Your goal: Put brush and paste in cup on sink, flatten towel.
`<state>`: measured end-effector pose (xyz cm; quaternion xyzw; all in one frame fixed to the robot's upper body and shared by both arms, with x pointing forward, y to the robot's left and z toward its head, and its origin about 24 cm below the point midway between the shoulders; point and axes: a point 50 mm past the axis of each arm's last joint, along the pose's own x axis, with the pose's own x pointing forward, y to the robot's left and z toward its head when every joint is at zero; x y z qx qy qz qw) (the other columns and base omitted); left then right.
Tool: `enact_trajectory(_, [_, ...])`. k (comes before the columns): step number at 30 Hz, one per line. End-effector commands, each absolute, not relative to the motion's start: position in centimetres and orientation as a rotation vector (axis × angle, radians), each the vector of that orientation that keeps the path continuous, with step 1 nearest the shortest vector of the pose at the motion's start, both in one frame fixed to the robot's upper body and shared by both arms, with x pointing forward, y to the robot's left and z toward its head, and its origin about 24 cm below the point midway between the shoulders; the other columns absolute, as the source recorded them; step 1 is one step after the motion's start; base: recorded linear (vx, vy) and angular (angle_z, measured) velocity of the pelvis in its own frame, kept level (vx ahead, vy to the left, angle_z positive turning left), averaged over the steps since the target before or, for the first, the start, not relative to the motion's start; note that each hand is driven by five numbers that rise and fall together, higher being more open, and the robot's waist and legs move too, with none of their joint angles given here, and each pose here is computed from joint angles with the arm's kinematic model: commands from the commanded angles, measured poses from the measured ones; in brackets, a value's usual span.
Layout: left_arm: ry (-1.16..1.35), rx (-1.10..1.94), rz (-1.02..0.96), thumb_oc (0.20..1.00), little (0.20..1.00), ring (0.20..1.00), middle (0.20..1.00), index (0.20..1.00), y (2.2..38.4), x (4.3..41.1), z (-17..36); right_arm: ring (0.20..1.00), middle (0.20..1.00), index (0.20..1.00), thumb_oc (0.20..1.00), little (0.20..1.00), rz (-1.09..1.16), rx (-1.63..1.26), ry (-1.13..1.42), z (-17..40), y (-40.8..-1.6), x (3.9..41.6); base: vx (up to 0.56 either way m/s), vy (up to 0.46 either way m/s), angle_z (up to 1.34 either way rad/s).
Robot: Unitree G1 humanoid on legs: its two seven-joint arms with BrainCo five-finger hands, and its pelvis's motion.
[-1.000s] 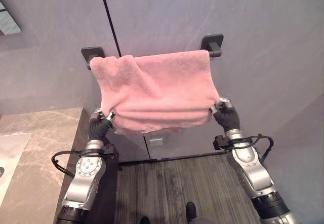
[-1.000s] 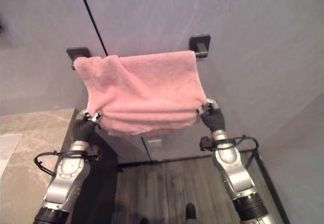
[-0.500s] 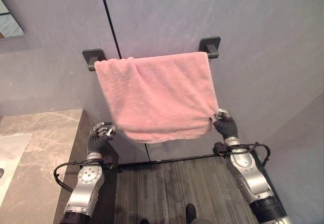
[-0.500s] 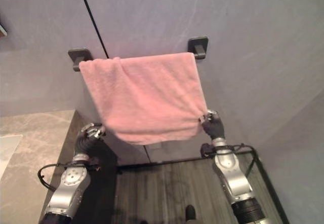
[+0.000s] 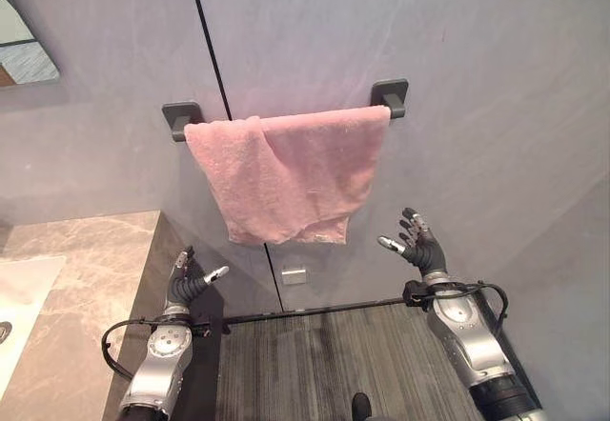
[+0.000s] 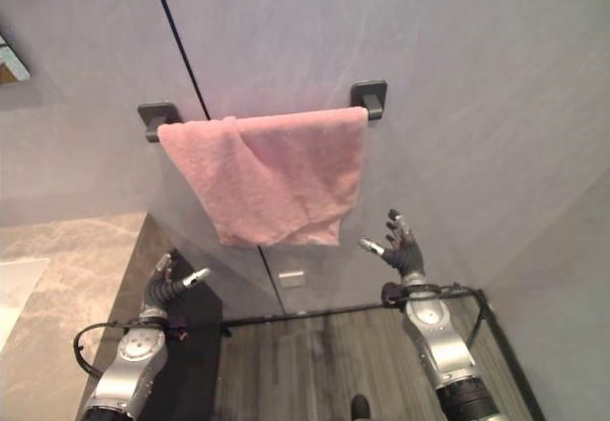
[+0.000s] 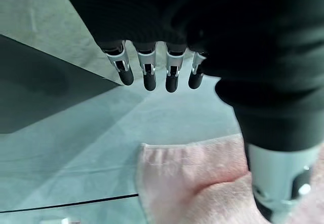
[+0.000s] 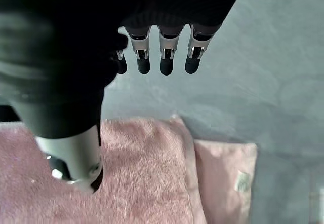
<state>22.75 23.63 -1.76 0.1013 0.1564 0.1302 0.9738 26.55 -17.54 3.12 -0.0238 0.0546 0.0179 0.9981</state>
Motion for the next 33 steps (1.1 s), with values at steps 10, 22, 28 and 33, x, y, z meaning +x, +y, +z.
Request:
enact_trajectory(10, [0.581,0.256,0.14,1.0,1.0,1.0,1.0,1.0,23.4,20.8,-7.3,1.0,1.0,1.0,1.0,1.0,0.072,-0.308,0.404,-3.2,-20.6,24.5,-0.03,-0.001,-0.01])
enact_trajectory(22, [0.825,0.295,0.186,1.0,1.0,1.0,1.0,1.0,24.9,16.0,-11.6,1.0,1.0,1.0,1.0,1.0,-0.119,-0.31,0.774,-10.1,-25.7,16.6,0.0,0.0,0.0])
enact_trajectory(28, [1.032,0.363,0.173,1.0,1.0,1.0,1.0,1.0,25.0,12.6,-14.2,1.0,1.0,1.0,1.0,1.0,-0.133,-0.397,1.005,-13.1,-26.8,13.2,-0.01,-0.004,0.0])
enact_trajectory(33, [1.196,0.338,0.208,1.0,1.0,1.0,1.0,1.0,25.0,9.7,-15.6,1.0,1.0,1.0,1.0,1.0,-0.137,-0.411,1.161,-14.6,-26.9,10.8,0.0,0.0,0.0])
